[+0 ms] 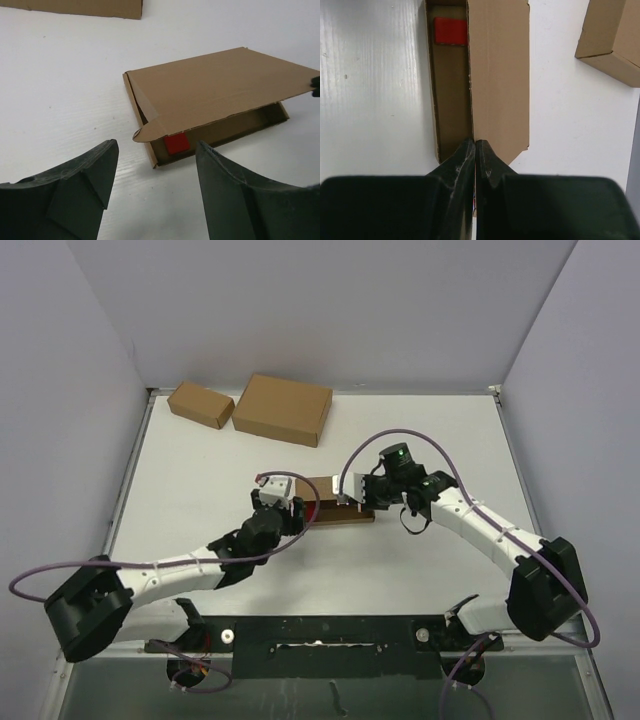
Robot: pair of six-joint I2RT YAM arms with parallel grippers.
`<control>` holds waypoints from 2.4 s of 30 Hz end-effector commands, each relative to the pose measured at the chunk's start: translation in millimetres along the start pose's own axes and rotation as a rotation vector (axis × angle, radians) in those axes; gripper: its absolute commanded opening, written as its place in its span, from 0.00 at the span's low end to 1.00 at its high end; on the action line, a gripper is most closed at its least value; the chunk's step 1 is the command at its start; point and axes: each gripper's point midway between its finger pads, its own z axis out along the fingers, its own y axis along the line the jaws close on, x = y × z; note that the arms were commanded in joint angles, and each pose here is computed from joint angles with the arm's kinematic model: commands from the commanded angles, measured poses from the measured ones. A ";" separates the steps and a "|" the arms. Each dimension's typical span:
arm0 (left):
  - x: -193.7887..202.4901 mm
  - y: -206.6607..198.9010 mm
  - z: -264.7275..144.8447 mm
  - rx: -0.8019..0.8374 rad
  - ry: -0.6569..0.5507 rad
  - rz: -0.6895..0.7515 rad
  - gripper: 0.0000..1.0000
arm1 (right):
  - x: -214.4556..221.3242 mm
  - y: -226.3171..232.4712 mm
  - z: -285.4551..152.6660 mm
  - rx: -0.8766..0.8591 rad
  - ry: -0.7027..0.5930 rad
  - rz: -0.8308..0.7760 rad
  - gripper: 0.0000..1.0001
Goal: Fold the paper box
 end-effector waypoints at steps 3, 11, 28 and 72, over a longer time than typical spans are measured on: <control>-14.7 -20.6 -47.0 0.245 0.003 -0.040 0.66 | -8.8 4.2 -8.7 0.017 -0.055 0.007 0.00; -32.1 -20.9 -97.7 0.429 0.002 -0.119 0.70 | -0.2 26.3 -1.4 -0.042 -0.069 0.039 0.00; -55.4 -42.8 -6.6 0.558 0.281 -0.392 0.46 | 35.1 60.8 28.0 -0.174 -0.020 0.143 0.00; -40.4 15.8 -1.2 0.357 0.262 -0.338 0.71 | 47.8 -28.9 -47.3 -0.043 -0.392 1.001 0.71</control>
